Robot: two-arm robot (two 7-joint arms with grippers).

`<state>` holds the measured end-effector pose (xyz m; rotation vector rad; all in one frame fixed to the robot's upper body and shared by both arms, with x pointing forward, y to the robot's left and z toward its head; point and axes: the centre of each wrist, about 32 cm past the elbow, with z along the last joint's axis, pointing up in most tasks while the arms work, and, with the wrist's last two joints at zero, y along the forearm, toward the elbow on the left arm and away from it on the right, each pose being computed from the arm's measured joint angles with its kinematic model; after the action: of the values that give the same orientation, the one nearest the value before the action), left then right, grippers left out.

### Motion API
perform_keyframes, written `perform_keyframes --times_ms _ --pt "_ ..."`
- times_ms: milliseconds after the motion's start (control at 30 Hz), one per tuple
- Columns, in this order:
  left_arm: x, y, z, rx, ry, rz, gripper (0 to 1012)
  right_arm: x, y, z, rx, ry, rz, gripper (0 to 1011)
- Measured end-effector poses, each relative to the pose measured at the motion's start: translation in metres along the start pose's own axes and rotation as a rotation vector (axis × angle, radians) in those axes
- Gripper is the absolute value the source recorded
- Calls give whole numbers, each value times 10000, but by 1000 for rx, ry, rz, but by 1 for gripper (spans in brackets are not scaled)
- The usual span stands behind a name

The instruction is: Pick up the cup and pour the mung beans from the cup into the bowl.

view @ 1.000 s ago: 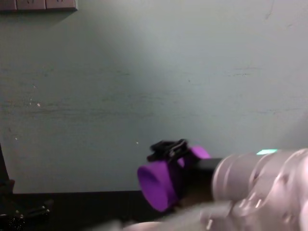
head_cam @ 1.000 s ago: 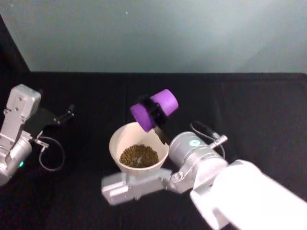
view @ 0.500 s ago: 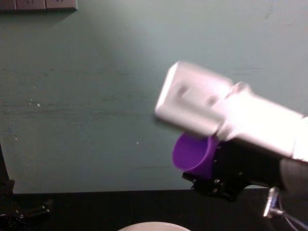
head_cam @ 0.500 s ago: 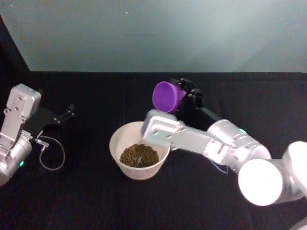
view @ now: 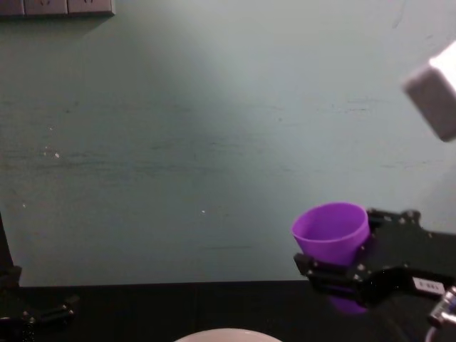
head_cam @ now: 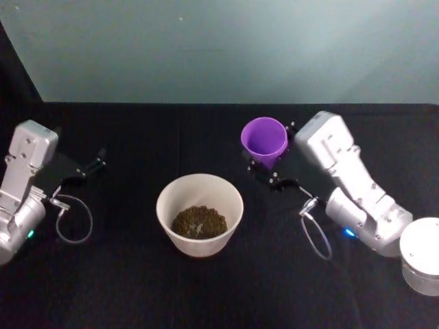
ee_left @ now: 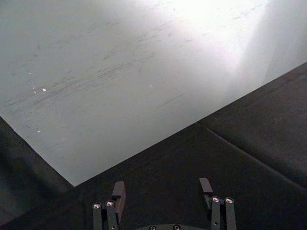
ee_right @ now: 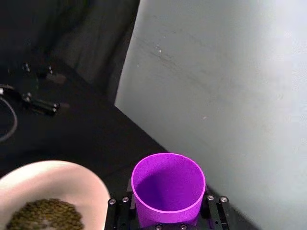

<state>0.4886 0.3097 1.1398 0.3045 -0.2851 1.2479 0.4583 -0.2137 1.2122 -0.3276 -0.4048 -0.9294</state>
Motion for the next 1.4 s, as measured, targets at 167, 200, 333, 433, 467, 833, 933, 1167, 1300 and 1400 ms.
perform_keyframes --times_ms 167,200,333,433,467,833,933,1167,1300,1400 --pt "0 0 0 0 0 0 1000 77 14 -233 5 164 53 726" --pt "0 0 0 0 0 0 1000 77 14 -233 5 164 53 726" --pt "0 0 0 0 0 0 1000 136 34 -458 8 226 96 726" --pt "0 0 0 0 0 0 1000 168 44 -624 16 249 124 726" --pt "0 0 0 0 0 0 1000 176 45 -707 22 263 137 726" --pt "0 0 0 0 0 0 1000 227 42 -1261 106 371 223 726" --pt "0 0 0 0 0 0 1000 211 38 -1355 118 386 223 726" --pt "0 0 0 0 0 0 1000 194 36 -1420 120 395 230 726" --pt "0 0 0 0 0 0 1000 187 35 -1424 114 392 235 730" --pt "0 0 0 0 0 0 1000 188 36 -1412 106 390 233 792"
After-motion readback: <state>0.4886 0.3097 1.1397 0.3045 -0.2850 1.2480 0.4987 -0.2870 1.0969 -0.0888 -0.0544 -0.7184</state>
